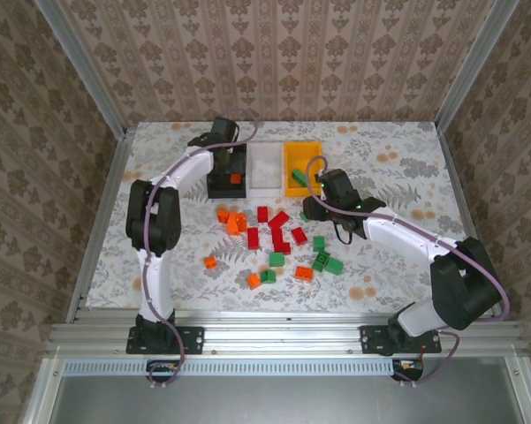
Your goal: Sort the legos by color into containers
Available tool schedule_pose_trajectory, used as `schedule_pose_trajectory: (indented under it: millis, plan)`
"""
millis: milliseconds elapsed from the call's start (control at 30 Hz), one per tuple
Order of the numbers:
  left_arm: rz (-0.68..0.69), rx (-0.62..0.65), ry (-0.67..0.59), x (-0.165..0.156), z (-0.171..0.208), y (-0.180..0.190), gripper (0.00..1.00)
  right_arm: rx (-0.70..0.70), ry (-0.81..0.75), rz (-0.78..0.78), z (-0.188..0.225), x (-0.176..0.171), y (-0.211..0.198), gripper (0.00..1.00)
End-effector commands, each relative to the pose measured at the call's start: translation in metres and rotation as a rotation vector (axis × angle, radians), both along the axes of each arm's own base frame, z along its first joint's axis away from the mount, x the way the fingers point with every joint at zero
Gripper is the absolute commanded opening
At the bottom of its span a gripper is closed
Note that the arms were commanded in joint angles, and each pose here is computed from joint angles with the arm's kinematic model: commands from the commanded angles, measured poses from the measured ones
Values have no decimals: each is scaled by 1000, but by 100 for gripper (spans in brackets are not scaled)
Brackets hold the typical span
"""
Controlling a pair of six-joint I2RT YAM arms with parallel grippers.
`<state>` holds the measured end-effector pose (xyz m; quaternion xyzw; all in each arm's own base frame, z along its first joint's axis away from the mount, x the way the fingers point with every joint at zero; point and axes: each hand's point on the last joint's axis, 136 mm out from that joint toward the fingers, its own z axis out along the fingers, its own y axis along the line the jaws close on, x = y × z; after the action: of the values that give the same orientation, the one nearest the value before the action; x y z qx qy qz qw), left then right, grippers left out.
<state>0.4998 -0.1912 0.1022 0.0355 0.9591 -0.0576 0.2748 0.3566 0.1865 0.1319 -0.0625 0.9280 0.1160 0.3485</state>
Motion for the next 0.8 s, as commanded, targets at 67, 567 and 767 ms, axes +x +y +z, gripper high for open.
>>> schedule_pose_trajectory:
  millis: [67, 567, 767]
  plan:
    - [12, -90, -152, -30, 83, 17, 69, -94, 91, 160, -6, -28, 33, 53]
    - [145, -474, -75, -197, 11, 69, 95, -306, 289, 253, -80, -50, 38, 61]
    - [174, -491, -137, -209, 20, 83, 100, -316, 306, 240, -92, -40, 41, 58]
